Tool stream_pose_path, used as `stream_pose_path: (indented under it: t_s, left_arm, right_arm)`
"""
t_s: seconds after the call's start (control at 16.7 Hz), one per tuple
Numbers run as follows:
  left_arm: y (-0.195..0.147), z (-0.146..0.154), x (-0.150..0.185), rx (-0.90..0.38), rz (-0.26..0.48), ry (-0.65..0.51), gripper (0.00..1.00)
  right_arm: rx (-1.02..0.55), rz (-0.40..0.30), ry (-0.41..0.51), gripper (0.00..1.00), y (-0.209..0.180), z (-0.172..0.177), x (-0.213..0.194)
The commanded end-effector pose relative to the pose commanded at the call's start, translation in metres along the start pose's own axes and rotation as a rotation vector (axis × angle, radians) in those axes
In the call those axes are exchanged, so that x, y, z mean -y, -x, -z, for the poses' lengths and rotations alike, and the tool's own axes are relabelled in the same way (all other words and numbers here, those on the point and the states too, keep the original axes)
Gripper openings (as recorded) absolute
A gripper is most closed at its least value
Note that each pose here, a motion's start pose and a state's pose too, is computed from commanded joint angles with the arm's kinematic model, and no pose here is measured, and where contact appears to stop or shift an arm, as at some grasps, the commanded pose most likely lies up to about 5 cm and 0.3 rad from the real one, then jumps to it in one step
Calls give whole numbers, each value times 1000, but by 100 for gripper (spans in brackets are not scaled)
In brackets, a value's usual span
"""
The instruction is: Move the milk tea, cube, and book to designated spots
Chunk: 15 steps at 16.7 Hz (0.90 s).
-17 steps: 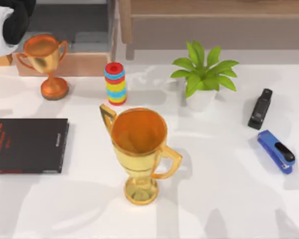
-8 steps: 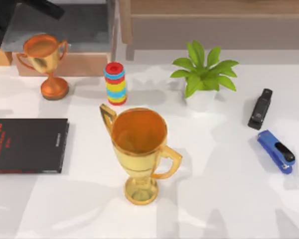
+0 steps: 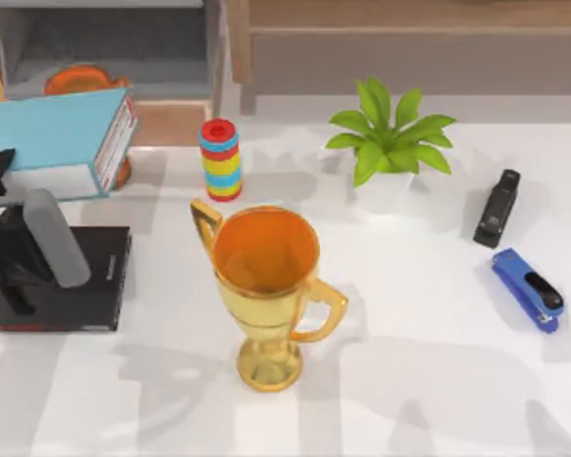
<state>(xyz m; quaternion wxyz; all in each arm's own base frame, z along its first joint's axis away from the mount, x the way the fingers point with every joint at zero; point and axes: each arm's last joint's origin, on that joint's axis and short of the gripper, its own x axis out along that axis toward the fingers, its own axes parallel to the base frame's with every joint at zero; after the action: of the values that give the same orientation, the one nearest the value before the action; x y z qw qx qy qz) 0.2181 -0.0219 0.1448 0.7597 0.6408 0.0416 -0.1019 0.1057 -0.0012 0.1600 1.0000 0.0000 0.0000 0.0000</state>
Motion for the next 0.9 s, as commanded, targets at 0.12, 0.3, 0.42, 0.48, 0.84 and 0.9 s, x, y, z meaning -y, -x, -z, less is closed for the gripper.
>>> stream_pose_path:
  t_s: [0.12, 0.3, 0.42, 0.48, 0.84, 0.9]
  left_arm:
    - [10, 12, 35, -52, 169, -92, 0]
    - [18, 21, 59, -90, 313, -152, 0]
    - [19, 21, 60, -92, 319, -154, 0]
    - [19, 21, 60, -92, 319, -154, 0]
    - [14, 21, 60, -90, 311, -157, 0]
    - [14, 21, 61, -91, 316, -155, 0]
  right_arm:
    - [0, 0, 0, 100, 0, 0, 0]
    - [0, 0, 0, 100, 0, 0, 0]
    - [0, 0, 0, 100, 0, 0, 0]
    - [0, 0, 0, 100, 0, 0, 0]
    - [0, 0, 0, 100, 0, 0, 0]
    - [0, 0, 0, 100, 0, 0, 0]
